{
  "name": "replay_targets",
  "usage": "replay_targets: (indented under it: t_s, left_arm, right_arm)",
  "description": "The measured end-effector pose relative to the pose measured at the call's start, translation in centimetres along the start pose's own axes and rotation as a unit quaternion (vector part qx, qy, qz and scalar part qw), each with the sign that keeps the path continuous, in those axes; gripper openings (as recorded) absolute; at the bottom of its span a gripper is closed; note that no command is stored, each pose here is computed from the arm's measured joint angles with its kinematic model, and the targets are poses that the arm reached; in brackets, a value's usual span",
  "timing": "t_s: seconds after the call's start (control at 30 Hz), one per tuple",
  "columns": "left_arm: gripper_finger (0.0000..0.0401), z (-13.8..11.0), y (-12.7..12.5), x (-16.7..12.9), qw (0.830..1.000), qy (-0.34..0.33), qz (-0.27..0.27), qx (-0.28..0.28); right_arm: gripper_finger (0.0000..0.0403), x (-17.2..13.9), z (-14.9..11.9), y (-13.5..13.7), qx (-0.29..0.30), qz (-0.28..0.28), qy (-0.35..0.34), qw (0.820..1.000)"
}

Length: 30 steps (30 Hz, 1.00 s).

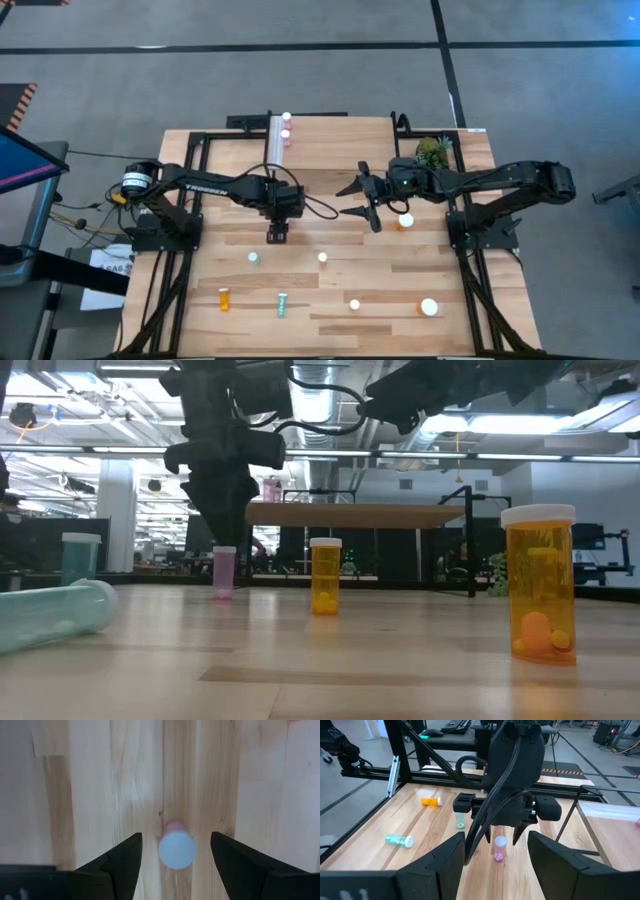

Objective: Pick and place medicine bottles onto shelf by color
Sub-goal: Put the pink pill bottle on the shelf aligned with the other pink pill bottles

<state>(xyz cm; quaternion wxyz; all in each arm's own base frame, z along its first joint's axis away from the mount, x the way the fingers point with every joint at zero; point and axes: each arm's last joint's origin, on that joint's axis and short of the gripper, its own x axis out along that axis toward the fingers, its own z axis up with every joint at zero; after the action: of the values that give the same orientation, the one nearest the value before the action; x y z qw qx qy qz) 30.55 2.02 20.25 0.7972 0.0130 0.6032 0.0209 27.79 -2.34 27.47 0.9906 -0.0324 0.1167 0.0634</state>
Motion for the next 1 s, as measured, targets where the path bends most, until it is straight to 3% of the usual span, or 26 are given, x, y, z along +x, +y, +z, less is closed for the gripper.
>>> replay_targets:
  t_s: [1.0]
  left_arm:
    - [0.0224, -0.18, 0.01, 0.08, 1.0, 0.007, 0.001, 0.002]
  right_arm:
    - [0.024, 0.0, -0.01, 0.0, 0.002, 0.0, 0.001, 1.0]
